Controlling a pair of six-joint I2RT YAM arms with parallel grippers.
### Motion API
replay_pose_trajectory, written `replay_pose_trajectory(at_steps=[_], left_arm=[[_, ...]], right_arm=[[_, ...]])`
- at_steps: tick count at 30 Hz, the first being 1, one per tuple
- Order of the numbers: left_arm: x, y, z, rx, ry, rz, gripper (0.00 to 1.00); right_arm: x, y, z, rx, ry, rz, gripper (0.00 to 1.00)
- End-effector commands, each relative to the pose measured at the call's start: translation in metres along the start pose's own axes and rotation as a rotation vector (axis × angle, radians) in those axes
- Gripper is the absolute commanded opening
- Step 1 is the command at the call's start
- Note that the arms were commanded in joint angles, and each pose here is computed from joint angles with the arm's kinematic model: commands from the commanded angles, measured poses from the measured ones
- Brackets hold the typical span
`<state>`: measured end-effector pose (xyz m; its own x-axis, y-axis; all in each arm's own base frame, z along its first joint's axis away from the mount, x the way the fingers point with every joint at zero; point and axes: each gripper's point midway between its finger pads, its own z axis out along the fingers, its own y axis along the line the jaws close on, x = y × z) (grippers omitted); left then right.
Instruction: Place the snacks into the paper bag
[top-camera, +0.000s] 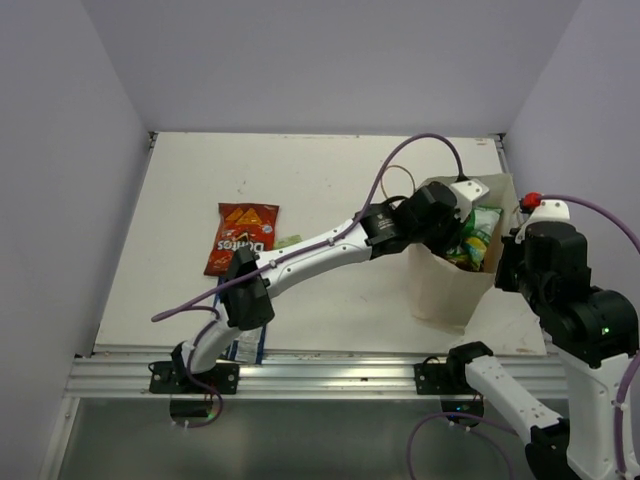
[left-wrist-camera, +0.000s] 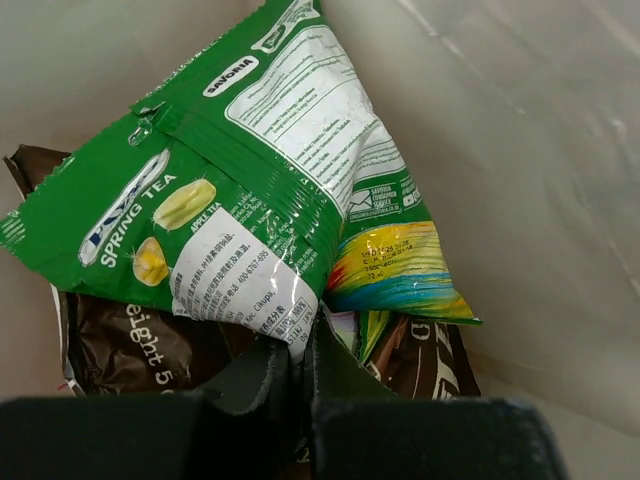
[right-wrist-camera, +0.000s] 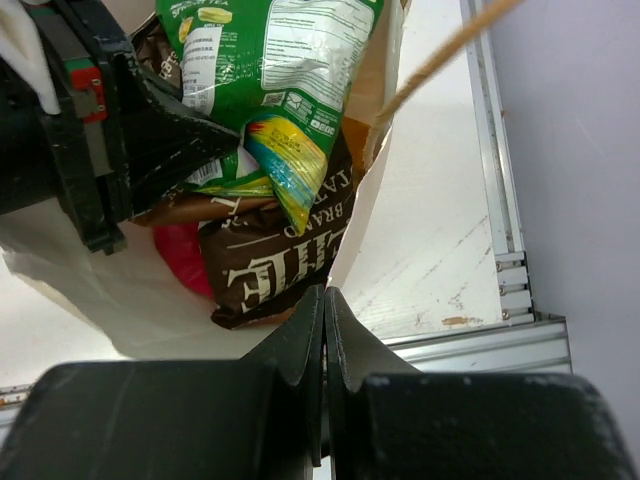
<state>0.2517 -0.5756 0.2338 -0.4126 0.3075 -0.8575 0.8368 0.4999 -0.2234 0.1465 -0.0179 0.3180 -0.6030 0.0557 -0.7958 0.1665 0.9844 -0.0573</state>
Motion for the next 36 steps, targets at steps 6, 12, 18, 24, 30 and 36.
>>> replay_pose_trajectory(at_steps=[6, 12, 18, 24, 30, 36], left_arm=[[-0.059, -0.012, -0.067, -0.008, -0.104, 0.073, 0.19], [-0.167, -0.010, -0.163, -0.146, -0.497, 0.073, 0.81], [-0.162, 0.077, -0.254, -0.587, -0.594, 0.009, 0.99], [-0.016, 0.272, -0.292, -0.865, -0.263, -0.288, 1.00], [0.108, 0.366, -0.320, -1.045, 0.019, -0.427, 1.00], [0.172, 0.399, -0.322, -1.088, 0.116, -0.487, 1.00]], right_arm=[[-0.002, 0.000, -0.011, -0.031, -0.019, -0.008, 0.00], [-0.003, 0.002, -0.011, -0.040, -0.018, -0.005, 0.00], [-0.002, 0.002, -0.012, -0.042, -0.020, -0.004, 0.00], [-0.002, 0.002, -0.013, -0.044, -0.024, -0.004, 0.00], [-0.002, 0.004, -0.010, -0.050, -0.012, -0.015, 0.00], [-0.002, 0.004, -0.011, -0.051, -0.015, -0.015, 0.00]])
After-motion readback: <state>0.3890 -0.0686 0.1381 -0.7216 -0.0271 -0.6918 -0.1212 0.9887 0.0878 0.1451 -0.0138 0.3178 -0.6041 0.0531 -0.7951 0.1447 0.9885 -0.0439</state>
